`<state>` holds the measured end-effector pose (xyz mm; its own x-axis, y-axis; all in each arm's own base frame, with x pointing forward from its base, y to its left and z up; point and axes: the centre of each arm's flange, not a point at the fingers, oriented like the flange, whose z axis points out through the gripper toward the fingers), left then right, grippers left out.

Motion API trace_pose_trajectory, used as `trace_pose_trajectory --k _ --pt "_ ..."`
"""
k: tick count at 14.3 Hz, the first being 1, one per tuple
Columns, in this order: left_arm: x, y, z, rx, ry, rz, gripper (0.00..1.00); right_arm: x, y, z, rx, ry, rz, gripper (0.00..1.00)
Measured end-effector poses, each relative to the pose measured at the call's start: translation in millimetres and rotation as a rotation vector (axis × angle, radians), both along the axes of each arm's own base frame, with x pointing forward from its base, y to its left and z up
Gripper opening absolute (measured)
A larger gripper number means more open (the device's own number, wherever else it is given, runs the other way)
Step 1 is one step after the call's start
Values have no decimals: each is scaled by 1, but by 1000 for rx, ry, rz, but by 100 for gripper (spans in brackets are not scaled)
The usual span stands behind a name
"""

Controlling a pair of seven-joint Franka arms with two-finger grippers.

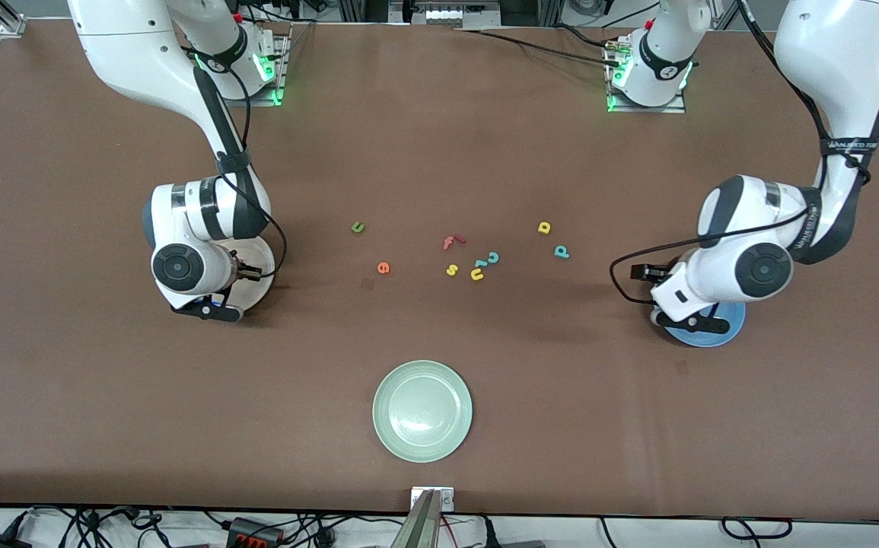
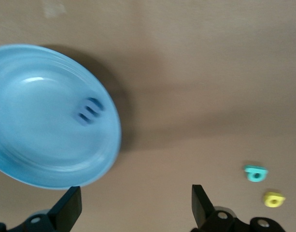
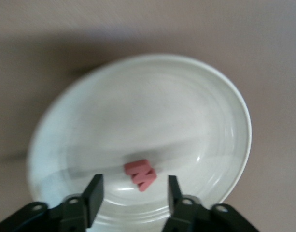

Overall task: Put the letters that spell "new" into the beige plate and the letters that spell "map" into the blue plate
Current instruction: 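Drop the pink m on the beige plate while the left gripper withdraws, then reach the right gripper to the orange letter while the left gripper reaches teal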

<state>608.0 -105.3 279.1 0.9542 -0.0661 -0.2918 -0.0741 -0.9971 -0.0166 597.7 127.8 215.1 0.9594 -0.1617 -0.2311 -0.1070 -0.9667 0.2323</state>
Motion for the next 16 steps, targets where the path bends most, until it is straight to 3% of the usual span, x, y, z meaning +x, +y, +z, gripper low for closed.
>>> trace_pose_trajectory --k 3,7,11,13,15,16 --pt "-7 -26 1 11 5 53 100 14 39 39 30 -68 55 99" --pt "-15 -45 0 17 12 81 100 -7 128 50 78 -98 173 100" --pt "-39 -97 -2 11 23 90 100 -36 205 31 219 -120 150 100" --pt "-56 -119 -13 -6 15 73 100 -39 213 17 226 -123 137 99" --pt "-69 -125 -33 -34 -28 82 100 -42 223 5 219 -140 117 88" --pt "-76 -125 -43 -46 -50 101 100 -45 230 -1 214 -154 101 88"
